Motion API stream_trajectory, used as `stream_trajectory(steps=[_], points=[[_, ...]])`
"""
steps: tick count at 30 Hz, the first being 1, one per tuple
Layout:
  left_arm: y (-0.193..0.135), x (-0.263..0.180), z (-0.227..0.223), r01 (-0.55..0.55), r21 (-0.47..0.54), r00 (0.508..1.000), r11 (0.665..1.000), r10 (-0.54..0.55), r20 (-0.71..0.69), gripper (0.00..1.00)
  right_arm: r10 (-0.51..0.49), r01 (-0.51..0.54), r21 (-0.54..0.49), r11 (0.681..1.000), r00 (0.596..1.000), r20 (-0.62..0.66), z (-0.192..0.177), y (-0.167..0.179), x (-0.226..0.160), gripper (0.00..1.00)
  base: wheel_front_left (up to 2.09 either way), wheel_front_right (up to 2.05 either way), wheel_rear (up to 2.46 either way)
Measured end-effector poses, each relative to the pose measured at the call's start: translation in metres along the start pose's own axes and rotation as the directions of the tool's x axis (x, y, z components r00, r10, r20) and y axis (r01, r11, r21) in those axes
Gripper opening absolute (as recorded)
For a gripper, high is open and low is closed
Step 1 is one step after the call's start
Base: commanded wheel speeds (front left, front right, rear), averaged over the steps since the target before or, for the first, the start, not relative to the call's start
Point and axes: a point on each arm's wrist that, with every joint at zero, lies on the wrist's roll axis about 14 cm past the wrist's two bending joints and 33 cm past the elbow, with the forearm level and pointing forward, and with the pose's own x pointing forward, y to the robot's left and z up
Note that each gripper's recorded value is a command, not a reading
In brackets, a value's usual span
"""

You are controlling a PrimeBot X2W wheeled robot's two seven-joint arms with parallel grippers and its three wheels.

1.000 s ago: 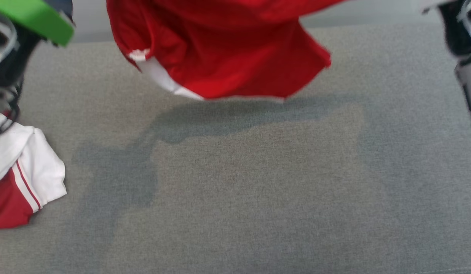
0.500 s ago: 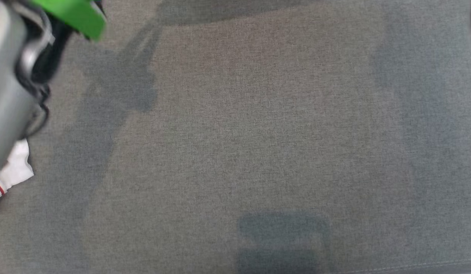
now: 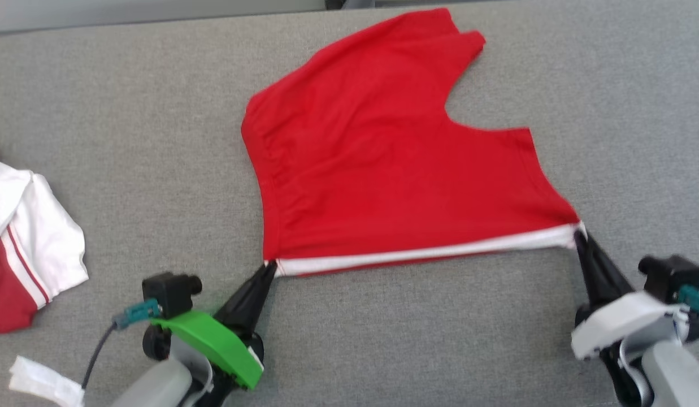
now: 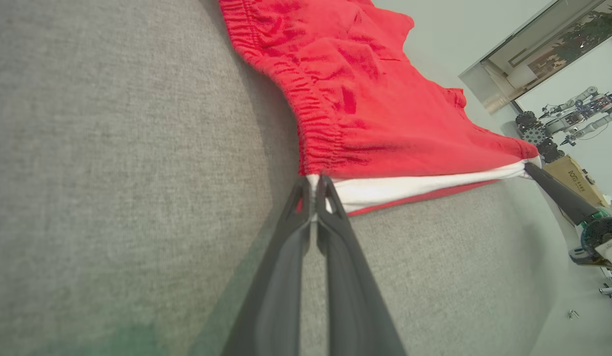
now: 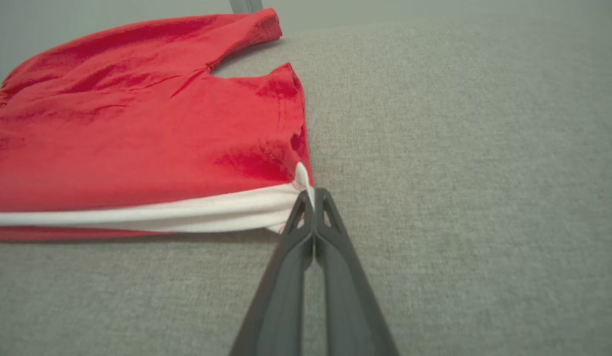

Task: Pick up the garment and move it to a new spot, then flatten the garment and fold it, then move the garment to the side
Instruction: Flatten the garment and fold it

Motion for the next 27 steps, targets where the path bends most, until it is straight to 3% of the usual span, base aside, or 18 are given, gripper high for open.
stream_trajectory(steps=[6,16,21,27], points=[[-0.014,-0.042,-0.033,-0.044,-0.068,0.999,0.997,0.044,0.0,0.0,-0.023,0.026,0.034,0.999,0.996,-0.089,-0.035,0.007,-0.062,0.0,0.0,0.0,0.0],[-0.032,-0.093,-0.069,-0.063,-0.093,0.998,0.994,0.063,0.0,0.0,-0.046,0.049,0.048,0.998,0.996,-0.074,-0.043,0.01,-0.117,0.0,0.0,0.0,0.0],[-0.039,-0.095,-0.053,-0.036,-0.085,0.997,0.996,0.041,0.062,0.0,-0.035,0.034,0.041,0.999,0.999,0.024,-0.011,0.01,-0.104,0.0,0.0,0.0,0.0],[-0.053,-0.07,0.01,0.037,-0.078,0.977,0.996,-0.019,0.214,0.0,0.029,-0.026,-0.016,1.0,0.978,0.208,0.065,0.019,-0.046,0.0,0.0,0.0,0.0]])
